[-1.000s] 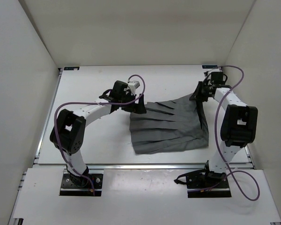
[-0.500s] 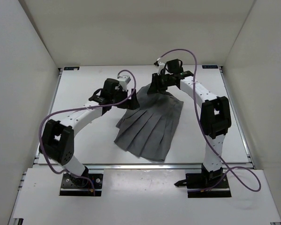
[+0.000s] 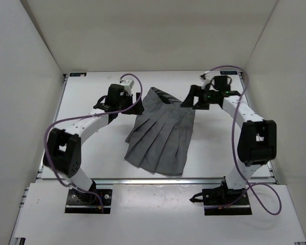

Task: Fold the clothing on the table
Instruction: Flatten the skirt out

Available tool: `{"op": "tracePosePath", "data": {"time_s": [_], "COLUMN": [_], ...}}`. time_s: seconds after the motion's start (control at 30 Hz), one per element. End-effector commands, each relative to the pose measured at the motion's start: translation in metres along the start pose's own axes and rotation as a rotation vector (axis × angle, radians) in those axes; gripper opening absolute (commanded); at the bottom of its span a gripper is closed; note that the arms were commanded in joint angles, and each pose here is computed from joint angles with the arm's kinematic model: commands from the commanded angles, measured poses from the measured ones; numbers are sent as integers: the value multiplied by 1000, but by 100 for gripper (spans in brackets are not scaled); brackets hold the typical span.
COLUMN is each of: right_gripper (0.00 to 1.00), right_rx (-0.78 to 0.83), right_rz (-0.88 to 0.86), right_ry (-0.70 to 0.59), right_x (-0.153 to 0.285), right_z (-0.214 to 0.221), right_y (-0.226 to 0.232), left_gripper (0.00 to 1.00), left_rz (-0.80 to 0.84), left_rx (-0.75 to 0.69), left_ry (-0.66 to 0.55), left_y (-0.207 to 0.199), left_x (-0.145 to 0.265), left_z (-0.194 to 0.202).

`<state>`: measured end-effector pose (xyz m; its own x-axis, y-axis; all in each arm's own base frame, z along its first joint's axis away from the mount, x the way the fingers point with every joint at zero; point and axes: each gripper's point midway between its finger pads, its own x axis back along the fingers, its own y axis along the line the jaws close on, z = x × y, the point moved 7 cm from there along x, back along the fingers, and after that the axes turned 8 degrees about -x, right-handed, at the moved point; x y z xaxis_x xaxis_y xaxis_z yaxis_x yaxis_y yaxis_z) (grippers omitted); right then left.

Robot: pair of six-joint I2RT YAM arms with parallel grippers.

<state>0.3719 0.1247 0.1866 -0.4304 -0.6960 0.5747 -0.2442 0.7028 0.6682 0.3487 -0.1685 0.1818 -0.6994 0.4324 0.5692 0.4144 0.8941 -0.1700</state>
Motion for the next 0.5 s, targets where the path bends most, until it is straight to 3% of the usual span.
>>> {"op": "tracePosePath", "data": {"time_s": [0.0, 0.23, 0.47], "right_gripper": [88, 82, 81], "right_rx": [-31, -143, -84], "right_rz": [68, 296, 317], "right_ry": [-173, -89, -14], "right_x": [39, 31, -10], "right_z": [-19, 2, 7], "right_y": [-15, -68, -63], "left_gripper": [99, 99, 98], "left_rz": [17, 60, 171], "left_rx": [-35, 4, -5], "left_ry": [-39, -45, -65], "left_y": [0, 16, 19], "left_x": [-25, -83, -117], "left_z": [-23, -48, -53]}}
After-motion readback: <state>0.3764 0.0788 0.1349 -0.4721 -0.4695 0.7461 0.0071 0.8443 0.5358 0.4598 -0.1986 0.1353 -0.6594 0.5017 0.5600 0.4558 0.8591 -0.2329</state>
